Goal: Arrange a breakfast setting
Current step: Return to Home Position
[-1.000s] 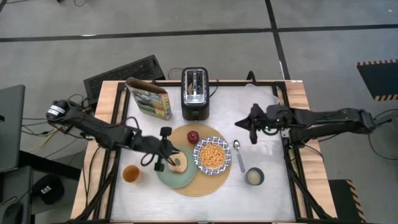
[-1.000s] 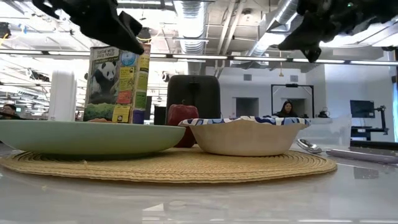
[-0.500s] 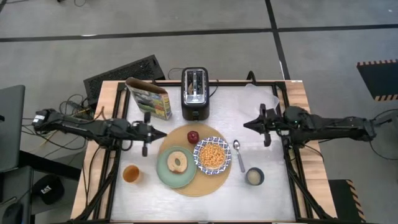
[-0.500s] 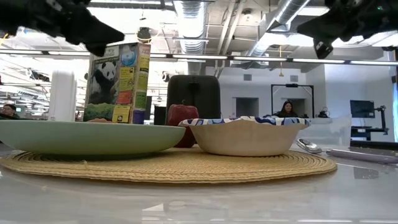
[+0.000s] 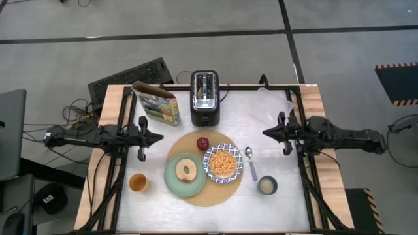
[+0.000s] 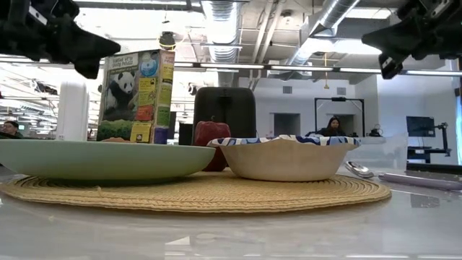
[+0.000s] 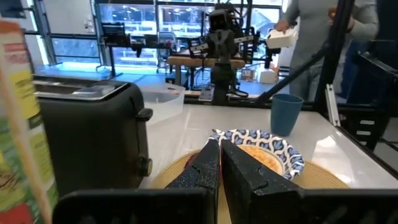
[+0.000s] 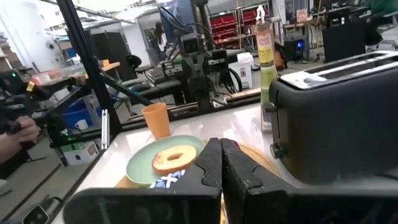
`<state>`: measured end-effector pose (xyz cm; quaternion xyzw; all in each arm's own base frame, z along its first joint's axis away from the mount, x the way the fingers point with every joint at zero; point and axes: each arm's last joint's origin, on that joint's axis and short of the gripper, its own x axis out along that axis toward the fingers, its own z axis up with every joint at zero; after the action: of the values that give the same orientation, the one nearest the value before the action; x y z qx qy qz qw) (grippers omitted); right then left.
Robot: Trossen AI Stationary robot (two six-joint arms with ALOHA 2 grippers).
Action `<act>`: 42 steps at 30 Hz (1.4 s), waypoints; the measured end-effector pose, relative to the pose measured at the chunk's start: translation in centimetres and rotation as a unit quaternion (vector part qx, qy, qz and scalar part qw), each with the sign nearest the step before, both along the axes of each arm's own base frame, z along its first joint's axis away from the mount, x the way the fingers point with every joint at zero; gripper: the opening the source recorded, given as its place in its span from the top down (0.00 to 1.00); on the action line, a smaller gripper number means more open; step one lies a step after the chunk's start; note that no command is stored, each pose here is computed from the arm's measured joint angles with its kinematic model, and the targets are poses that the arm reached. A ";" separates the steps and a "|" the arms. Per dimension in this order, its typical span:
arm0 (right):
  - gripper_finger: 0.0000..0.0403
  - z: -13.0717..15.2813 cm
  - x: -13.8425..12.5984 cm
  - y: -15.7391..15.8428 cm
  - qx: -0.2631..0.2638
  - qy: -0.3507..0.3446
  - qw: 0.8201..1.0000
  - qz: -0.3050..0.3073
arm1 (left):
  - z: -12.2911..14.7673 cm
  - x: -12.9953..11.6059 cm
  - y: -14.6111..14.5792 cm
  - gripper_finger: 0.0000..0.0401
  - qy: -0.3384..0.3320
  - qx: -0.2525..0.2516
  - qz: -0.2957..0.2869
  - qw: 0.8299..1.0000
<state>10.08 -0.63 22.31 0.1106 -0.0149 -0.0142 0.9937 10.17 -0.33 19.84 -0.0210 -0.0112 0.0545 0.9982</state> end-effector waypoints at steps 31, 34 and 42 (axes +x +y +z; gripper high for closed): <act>0.88 -5.6 -0.2 -0.8 0.035 0.003 0.993 -0.113 | -2.8 -0.4 0.0 1.00 -0.014 0.000 -0.001 1.000; 0.88 -5.6 -0.2 -0.8 0.035 0.004 0.993 -0.112 | -2.8 -0.4 0.0 1.00 -0.015 -0.009 -0.002 1.000; 0.88 -5.6 -0.2 -0.8 0.035 0.004 0.993 -0.112 | -2.8 -0.4 0.0 1.00 -0.015 -0.009 -0.001 1.000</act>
<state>9.87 -1.44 16.68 0.1428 -0.0224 -0.1267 0.9814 9.79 -0.31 17.05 -0.0311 -0.0254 0.0529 0.9978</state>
